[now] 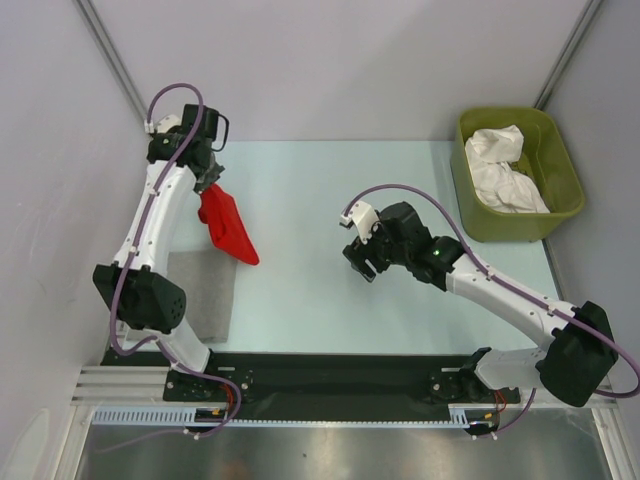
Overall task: Fold and stack the t-shirts
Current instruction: Neatly place the folded tshirt to the corner
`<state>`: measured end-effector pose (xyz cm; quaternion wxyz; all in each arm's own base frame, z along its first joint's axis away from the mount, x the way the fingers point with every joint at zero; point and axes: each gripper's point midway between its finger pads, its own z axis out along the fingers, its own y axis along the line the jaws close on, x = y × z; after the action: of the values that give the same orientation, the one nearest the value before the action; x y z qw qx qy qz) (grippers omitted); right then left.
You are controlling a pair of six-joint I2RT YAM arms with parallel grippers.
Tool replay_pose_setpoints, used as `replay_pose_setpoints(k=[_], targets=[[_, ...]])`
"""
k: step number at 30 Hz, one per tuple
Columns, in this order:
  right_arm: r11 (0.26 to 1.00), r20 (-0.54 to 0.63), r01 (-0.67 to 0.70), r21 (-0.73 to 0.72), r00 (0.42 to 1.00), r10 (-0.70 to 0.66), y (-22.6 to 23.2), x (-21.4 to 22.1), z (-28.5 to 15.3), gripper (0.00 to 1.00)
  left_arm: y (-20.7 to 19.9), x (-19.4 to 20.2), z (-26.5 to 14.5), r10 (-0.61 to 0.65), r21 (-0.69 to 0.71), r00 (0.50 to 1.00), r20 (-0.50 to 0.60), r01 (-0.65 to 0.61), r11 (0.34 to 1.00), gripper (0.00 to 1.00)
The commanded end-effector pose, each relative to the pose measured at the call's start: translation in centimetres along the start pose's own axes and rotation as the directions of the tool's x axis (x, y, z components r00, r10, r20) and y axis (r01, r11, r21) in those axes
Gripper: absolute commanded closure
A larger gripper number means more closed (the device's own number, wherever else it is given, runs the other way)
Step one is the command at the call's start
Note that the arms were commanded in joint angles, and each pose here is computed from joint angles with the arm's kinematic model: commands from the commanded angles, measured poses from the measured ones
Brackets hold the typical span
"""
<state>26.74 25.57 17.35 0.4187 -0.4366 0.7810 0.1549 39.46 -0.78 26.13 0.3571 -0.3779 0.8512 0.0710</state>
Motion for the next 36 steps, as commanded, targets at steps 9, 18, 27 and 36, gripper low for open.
replay_pose_setpoints(k=[9, 18, 27, 36], targets=[[0.999, 0.034, 0.006, -0.034, 0.999, -0.005, 0.9, -0.9, 0.2, 0.24, 4.3, -4.0, -2.5, -0.072, -0.012, 0.993, 0.09, 0.074, 0.997, 1.0], [0.998, 0.03, 0.007, -0.054, 1.0, -0.006, 1.8, -0.9, 0.5, 0.24, 5.2, -4.9, -3.8, -0.098, 0.0, 0.989, 0.109, 0.098, 0.995, 1.0], [0.998, 0.029, 0.013, -0.058, 1.0, -0.011, 2.1, -1.0, 0.6, 0.24, 8.3, -4.8, -3.2, -0.101, -0.058, 0.989, 0.105, 0.108, 0.992, 1.0], [0.997, 0.017, 0.021, -0.071, 1.0, -0.02, 2.6, -0.8, 0.8, 0.24, 10.5, -3.8, -2.5, -0.091, -0.095, 0.992, 0.084, 0.099, 0.991, 1.0]])
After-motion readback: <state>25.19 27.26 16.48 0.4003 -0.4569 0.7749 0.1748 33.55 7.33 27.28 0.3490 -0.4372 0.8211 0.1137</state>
